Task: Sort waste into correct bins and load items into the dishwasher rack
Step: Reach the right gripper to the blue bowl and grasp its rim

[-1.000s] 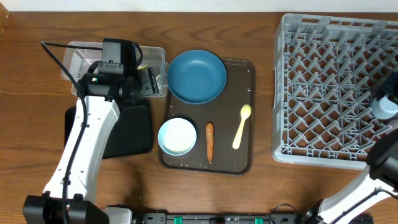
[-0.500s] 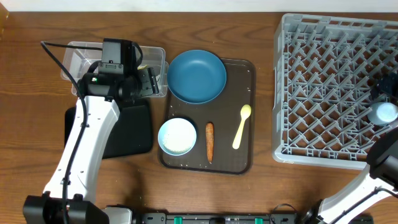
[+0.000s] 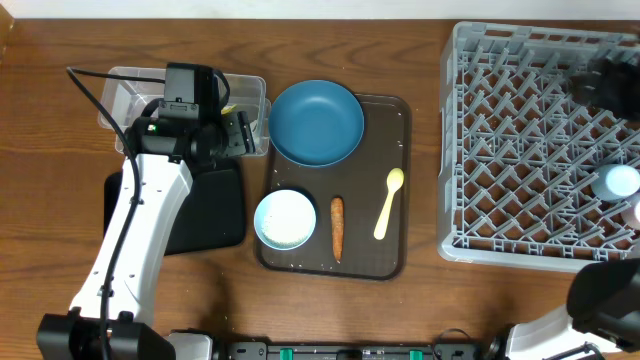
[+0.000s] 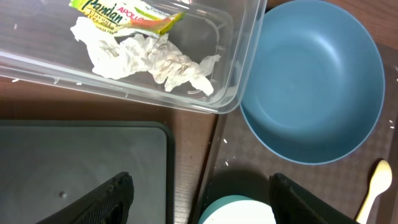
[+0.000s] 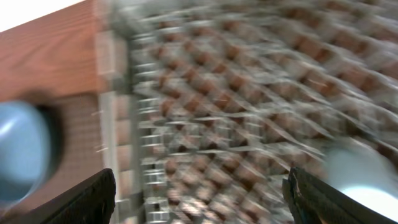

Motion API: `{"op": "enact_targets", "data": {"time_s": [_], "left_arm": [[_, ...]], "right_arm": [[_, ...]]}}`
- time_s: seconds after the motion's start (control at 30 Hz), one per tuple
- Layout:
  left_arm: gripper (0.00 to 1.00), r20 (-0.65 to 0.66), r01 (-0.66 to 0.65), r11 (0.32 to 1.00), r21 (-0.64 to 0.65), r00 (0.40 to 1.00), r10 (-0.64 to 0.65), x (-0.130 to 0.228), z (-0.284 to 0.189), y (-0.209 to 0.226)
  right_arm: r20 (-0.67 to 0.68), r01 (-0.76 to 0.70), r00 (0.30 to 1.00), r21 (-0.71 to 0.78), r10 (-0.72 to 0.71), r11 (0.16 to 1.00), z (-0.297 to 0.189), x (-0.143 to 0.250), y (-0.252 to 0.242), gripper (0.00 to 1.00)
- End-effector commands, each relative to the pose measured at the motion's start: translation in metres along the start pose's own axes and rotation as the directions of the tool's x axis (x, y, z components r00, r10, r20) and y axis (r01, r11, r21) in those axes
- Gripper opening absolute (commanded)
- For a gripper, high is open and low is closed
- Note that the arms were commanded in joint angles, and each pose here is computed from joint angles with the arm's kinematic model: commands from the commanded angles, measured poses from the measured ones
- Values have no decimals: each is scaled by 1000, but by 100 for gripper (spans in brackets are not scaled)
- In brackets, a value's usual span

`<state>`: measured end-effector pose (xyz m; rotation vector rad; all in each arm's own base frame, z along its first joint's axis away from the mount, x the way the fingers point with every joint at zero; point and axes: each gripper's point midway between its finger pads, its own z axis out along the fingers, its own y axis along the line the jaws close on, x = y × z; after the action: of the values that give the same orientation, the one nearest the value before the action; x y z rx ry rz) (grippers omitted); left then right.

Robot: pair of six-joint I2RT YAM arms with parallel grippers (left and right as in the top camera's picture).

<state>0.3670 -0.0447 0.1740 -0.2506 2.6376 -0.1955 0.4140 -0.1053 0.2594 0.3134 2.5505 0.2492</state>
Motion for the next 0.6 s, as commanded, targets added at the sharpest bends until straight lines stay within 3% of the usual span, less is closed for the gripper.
{"op": "enact_targets", "data": {"time_s": [0.0,0.27,0.57], "left_arm": [[72,-6,-11,1000,-18,1000,11,1,-2,5],[72,-62,-15,993,-115,998,8,16,-4,23],[72,-87,-17,992,-122,996,6,22,-4,25]], "right_arm": [[-22,129,991,-169,-134,977,20,4,63,86],[-11,357,925,-321,-380,877,76,25,190,84],[-134,363,907,-237,-400,901,174,82,265,76]]}}
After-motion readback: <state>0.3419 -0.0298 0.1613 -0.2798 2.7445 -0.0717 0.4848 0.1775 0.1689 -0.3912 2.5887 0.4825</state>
